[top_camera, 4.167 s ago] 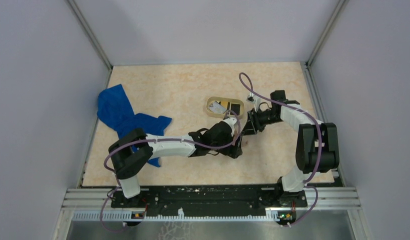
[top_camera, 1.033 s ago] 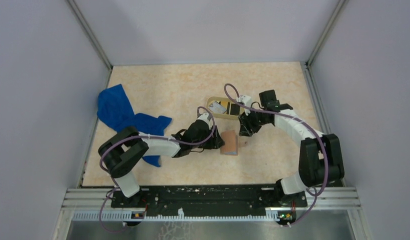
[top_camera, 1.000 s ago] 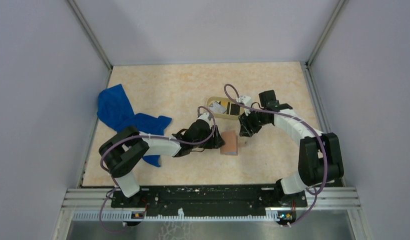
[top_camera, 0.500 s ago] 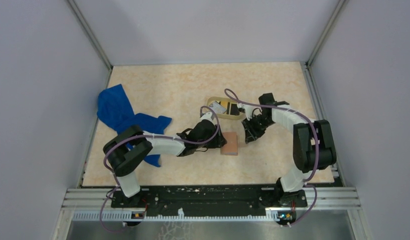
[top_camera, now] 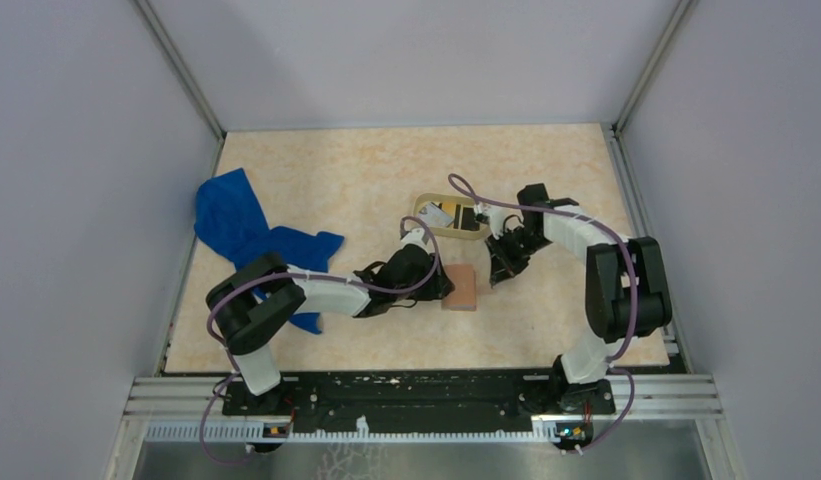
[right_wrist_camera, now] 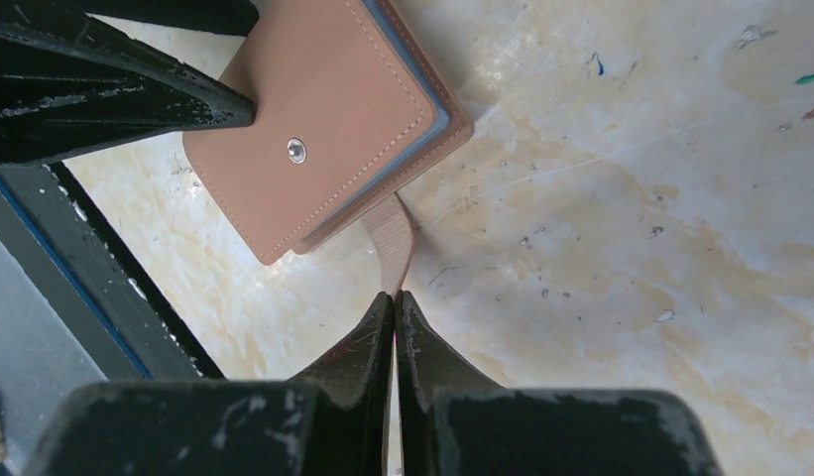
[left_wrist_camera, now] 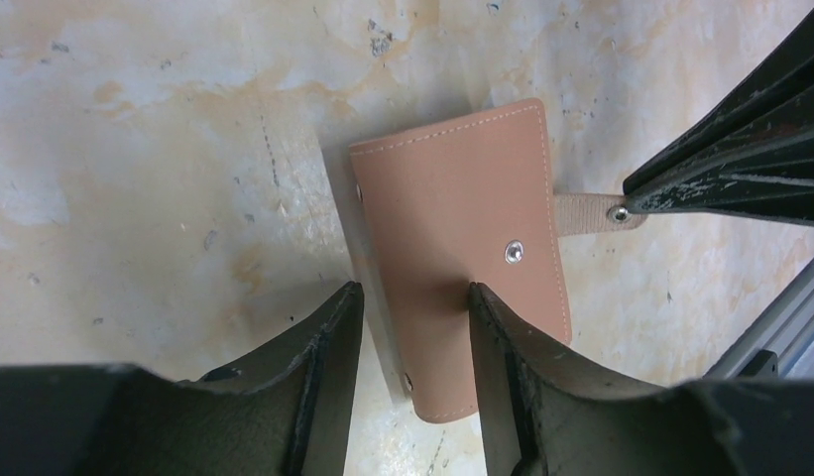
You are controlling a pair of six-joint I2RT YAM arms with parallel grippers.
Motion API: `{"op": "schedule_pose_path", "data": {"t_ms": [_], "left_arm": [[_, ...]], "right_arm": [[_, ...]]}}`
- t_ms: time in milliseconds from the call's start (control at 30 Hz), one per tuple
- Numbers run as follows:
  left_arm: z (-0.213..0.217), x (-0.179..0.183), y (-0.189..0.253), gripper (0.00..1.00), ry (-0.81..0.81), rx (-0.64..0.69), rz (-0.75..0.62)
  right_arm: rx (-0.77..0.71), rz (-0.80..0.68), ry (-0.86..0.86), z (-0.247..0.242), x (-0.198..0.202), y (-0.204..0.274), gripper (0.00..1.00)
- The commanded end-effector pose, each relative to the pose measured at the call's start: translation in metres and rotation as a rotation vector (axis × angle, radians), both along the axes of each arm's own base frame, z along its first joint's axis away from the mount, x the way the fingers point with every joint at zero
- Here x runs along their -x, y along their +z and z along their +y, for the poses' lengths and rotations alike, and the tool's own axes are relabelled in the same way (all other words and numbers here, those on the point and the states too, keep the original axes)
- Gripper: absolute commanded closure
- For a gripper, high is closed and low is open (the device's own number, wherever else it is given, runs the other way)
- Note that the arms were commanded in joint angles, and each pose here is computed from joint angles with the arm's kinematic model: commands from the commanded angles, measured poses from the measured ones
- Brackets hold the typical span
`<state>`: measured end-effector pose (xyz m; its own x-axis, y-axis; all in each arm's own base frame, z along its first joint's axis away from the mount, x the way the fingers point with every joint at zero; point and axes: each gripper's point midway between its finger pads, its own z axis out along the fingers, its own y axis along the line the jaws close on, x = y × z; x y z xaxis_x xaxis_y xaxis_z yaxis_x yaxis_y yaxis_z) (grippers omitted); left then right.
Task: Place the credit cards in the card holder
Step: Close the card holder at the center of the board.
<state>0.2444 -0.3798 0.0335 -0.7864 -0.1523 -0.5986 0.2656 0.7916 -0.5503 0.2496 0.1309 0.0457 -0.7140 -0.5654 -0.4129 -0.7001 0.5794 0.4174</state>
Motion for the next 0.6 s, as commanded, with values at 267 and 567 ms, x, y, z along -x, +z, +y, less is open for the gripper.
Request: {"op": "schedule_pose_path", "data": {"t_ms": [267,567], "left_arm": [[-0.003,0.031,-0.006,0.56,-0.022,0.027,0.055],[-0.022,0.038,-0.001,0.61,-0.027,0.097,0.05]], "right_arm": [[-0.103,-0.276,0.059,0.038,-0.047,0.057,1.0],[-0.11,-0.22,0.077,0.057,-0.053,0.044,1.0]]}}
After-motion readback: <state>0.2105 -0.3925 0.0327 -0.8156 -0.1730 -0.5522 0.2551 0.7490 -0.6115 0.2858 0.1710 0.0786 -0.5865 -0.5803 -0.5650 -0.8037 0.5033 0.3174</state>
